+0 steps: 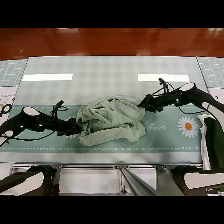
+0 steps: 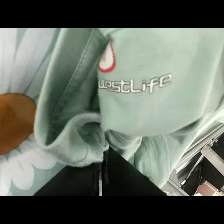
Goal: Fold the shirts.
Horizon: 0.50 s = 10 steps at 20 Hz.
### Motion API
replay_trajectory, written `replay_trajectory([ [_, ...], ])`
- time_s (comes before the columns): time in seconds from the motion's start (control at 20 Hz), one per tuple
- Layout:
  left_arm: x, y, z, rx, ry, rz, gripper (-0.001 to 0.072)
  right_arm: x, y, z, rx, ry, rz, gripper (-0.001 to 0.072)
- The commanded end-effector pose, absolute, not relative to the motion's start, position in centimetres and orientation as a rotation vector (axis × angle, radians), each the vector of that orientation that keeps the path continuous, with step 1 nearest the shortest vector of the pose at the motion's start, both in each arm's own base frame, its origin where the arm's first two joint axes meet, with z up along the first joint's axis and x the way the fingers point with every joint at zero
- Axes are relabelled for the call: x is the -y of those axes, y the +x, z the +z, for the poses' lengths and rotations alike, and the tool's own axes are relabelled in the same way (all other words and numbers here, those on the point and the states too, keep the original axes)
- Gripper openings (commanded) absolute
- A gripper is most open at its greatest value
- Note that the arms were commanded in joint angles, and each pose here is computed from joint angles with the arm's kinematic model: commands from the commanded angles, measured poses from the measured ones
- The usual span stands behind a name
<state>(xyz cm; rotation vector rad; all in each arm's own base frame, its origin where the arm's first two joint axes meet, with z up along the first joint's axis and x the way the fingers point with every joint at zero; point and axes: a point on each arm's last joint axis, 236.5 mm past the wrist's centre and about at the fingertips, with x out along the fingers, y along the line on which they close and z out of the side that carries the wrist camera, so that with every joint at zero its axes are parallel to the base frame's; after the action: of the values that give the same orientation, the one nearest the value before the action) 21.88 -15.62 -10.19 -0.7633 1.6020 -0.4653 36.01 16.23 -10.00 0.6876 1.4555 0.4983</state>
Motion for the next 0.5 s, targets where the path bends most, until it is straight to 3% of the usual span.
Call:
replay_trajectory([
  [0.0,15.6,22.0,-10.1,-1.596,-0.759,-0.468,0.0017,-18.2,36.6,-9.8,-1.473,0.664,0.541,0.0186],
  [0.05,15.6,22.3,-10.0,-1.588,-0.755,-0.471,0.0017,-18.5,36.6,-9.0,-1.475,0.653,0.580,0.0034],
  [0.25,14.9,27.2,-4.0,-1.395,-0.696,-0.546,0.0017,-16.6,40.3,-0.2,-1.323,0.560,0.651,0.0031],
  [0.45,12.4,34.0,13.4,-0.911,-0.581,-0.593,0.0016,-10.2,45.1,18.1,-0.899,0.387,0.532,0.0031],
])
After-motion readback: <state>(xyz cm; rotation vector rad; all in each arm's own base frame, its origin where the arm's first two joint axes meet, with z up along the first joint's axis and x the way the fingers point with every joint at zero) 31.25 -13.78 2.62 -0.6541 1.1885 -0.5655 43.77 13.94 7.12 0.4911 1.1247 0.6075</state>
